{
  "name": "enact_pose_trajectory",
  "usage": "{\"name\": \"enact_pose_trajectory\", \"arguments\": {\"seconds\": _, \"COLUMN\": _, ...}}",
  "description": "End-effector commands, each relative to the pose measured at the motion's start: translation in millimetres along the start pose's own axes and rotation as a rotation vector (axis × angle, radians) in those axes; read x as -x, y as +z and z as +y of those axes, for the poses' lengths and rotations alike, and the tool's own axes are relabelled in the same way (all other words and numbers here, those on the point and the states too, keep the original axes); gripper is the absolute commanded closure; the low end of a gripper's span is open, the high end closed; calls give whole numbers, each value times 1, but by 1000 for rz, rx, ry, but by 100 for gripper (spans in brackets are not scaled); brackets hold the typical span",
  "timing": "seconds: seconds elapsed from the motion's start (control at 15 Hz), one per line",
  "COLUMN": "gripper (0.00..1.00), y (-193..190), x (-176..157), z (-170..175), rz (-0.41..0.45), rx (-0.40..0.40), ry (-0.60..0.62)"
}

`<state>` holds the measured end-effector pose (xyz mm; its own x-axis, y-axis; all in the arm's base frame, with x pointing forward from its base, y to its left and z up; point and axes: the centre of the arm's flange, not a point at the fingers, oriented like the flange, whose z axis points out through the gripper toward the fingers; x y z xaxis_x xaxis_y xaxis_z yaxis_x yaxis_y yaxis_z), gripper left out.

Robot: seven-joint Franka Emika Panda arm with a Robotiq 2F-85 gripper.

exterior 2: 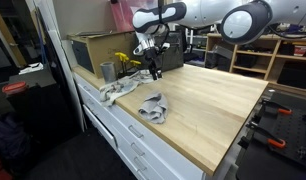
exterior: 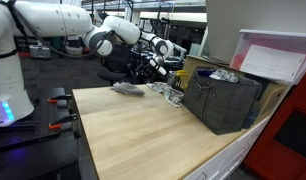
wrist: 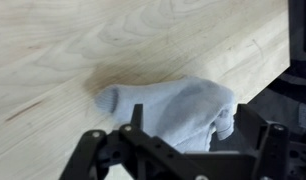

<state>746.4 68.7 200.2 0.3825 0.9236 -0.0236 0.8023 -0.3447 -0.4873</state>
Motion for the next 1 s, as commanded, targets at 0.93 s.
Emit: {"name": "enact_pose_trajectory", "arguments": {"seconds": 0.93, "gripper": 0, "y": 87, "x": 18, "z": -14, "rz": 67, "rx": 97, "ry": 51}}
